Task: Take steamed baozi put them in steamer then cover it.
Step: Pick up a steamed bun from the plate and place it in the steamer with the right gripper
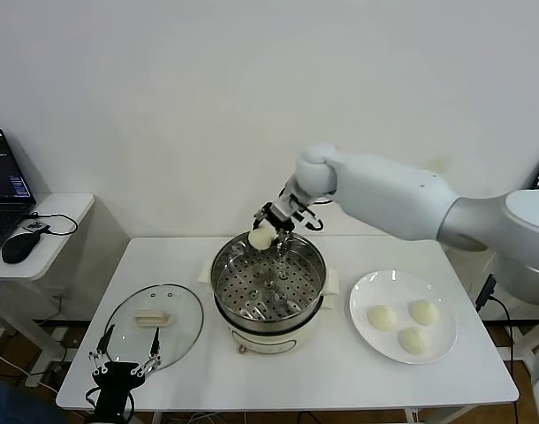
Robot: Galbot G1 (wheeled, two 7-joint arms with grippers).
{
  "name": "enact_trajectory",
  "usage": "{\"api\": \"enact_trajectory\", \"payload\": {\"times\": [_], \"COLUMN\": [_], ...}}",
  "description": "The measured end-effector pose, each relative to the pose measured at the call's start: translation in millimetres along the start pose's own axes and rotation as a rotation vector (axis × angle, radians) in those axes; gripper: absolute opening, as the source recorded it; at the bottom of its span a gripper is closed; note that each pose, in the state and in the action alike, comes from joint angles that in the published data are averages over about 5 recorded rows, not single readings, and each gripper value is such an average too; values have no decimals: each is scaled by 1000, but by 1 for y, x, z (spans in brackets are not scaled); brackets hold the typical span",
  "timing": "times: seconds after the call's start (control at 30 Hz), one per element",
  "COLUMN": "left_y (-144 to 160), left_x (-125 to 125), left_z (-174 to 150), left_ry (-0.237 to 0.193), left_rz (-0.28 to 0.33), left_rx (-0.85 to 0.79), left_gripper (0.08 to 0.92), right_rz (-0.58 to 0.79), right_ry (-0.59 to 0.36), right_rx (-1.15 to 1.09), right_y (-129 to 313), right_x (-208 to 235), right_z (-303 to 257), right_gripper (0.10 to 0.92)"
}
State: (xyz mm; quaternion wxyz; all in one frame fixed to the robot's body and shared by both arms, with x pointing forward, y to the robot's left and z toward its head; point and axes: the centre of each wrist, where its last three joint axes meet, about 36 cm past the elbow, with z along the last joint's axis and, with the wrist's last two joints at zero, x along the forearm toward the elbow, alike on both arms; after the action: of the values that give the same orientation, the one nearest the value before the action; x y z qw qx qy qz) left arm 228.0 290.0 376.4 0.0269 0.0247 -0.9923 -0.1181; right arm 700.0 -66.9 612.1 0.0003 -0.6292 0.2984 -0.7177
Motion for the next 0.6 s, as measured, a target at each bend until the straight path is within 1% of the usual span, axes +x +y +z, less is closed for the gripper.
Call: {"api": "enact_trajectory", "payload": {"times": [0.4,0.5,0.6], "left_y": [-1,-1,-1], "left_x": [-1,-2,-1], "left_z": [0,0,0], "left_ry": [-5,-5,-5], "left_rz": [-1,-2,-3], "left_rx": [2,2,2], "left_gripper": [823,823,823], "right_rz": [-45,-54,-60], "right_ry": [10,10,13], "right_rx": [149,169,183], "right_y": [1,3,4], "right_x": [-32,-38,-40], "right_z": [-3,-3,-3], "right_gripper": [580,603,654]}}
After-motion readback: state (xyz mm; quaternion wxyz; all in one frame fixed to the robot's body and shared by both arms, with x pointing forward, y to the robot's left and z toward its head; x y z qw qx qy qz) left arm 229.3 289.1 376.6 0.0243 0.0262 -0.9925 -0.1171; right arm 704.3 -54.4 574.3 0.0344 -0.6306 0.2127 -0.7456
